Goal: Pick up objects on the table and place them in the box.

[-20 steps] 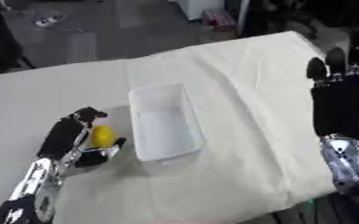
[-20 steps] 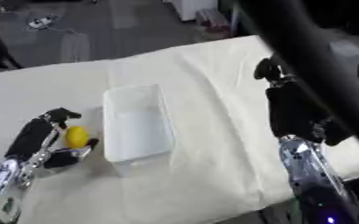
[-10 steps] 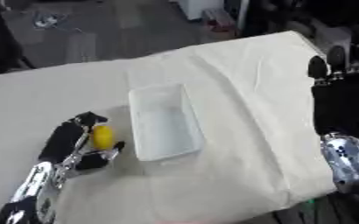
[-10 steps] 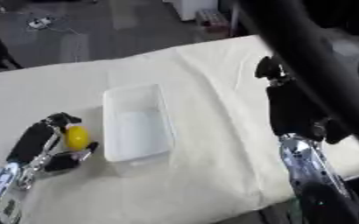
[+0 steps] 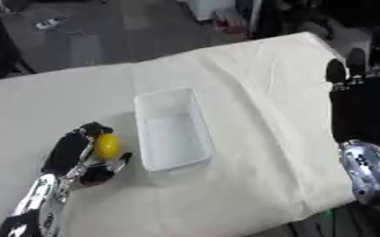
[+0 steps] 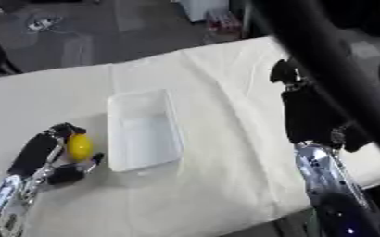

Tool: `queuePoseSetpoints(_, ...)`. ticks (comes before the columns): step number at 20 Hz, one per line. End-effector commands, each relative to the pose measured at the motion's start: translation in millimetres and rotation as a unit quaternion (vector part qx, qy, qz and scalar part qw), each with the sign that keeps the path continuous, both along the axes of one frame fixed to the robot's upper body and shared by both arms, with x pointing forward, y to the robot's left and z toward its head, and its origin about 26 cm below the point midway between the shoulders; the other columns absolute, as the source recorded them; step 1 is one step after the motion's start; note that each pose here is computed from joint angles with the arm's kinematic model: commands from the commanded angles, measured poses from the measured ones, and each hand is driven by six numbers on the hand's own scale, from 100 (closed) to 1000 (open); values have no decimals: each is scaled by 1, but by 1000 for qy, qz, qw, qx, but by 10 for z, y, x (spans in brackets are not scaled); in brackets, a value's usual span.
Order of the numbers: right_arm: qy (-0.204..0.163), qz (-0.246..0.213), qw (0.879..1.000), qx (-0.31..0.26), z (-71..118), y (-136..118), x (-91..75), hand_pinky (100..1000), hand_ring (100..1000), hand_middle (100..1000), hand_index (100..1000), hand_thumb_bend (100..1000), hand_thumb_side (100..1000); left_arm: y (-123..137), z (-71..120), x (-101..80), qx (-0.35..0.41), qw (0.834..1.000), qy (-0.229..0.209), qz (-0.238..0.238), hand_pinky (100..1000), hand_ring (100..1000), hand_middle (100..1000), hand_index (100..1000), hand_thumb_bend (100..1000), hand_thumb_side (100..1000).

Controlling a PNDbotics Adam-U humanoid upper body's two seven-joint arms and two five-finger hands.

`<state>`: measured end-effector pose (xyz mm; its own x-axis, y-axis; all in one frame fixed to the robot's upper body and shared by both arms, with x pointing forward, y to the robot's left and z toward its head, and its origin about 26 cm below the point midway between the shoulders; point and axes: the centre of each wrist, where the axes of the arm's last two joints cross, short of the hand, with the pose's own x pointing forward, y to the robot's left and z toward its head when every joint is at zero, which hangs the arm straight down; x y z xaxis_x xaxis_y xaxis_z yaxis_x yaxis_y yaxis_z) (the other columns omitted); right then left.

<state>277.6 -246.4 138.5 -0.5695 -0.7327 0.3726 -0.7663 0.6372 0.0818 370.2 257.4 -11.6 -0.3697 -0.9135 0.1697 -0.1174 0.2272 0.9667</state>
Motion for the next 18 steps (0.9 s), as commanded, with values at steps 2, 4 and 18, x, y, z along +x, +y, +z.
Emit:
queuePoseSetpoints(2,-125,-15,992,-17,94,-30,9,538,612,750,749,191,1000,23,75,56,6,1000,-11,3,436,540,650,769,337,701)
queuePoseSetpoints(4,-124,-14,992,-17,95,-29,9,539,613,750,749,194,1000,21,68,64,7,1000,-11,4,437,540,650,769,335,699)
queuePoseSetpoints(18,-124,-14,992,-22,80,-20,3,539,612,747,747,206,1000,-4,117,157,-12,997,-46,54,100,100,118,222,100,100)
